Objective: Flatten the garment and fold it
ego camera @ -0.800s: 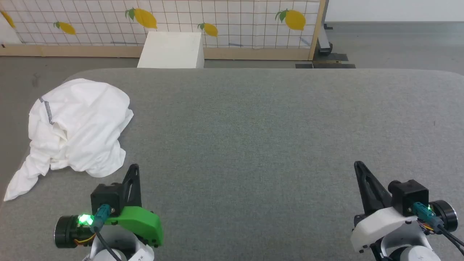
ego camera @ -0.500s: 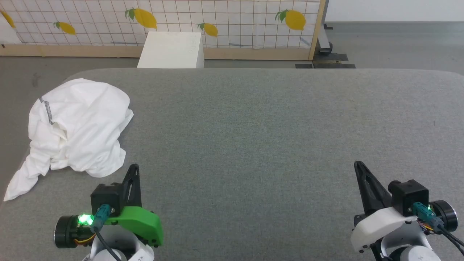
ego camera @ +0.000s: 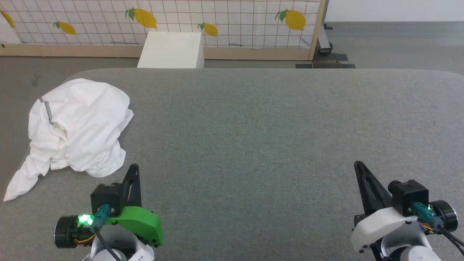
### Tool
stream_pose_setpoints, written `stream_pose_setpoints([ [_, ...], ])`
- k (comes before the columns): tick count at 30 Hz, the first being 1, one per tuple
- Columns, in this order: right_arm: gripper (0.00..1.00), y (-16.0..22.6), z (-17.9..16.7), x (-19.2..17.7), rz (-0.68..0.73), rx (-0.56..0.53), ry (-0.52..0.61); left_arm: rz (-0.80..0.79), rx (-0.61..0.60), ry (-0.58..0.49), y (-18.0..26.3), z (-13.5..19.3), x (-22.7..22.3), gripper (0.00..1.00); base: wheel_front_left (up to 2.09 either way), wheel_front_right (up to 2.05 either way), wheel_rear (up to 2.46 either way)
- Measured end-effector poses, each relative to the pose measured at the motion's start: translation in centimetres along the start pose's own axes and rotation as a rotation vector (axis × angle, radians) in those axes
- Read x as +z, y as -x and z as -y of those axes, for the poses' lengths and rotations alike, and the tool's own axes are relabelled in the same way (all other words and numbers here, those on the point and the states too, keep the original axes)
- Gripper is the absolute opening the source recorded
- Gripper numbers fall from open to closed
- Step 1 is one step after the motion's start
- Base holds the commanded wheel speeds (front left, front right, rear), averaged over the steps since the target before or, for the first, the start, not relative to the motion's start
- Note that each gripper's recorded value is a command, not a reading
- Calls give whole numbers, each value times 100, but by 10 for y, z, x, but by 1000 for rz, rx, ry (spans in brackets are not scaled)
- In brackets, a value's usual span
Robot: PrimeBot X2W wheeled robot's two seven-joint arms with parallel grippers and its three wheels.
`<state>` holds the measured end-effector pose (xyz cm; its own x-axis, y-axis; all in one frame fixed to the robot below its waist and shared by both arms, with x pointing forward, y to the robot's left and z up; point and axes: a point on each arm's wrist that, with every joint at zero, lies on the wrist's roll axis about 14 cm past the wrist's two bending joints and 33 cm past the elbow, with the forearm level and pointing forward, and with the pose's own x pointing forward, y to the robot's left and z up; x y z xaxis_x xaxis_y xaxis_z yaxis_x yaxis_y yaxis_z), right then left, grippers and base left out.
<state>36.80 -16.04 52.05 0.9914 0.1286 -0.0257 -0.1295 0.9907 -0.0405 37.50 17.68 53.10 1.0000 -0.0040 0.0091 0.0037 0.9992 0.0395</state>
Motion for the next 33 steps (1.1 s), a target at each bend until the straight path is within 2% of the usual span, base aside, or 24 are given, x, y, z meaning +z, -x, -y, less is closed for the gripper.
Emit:
stream_pose_setpoints([
  [33, 0, 0, 0, 0, 0, 0, 0, 0, 0, 0, 0, 0, 0, 0, 0, 0, 0],
])
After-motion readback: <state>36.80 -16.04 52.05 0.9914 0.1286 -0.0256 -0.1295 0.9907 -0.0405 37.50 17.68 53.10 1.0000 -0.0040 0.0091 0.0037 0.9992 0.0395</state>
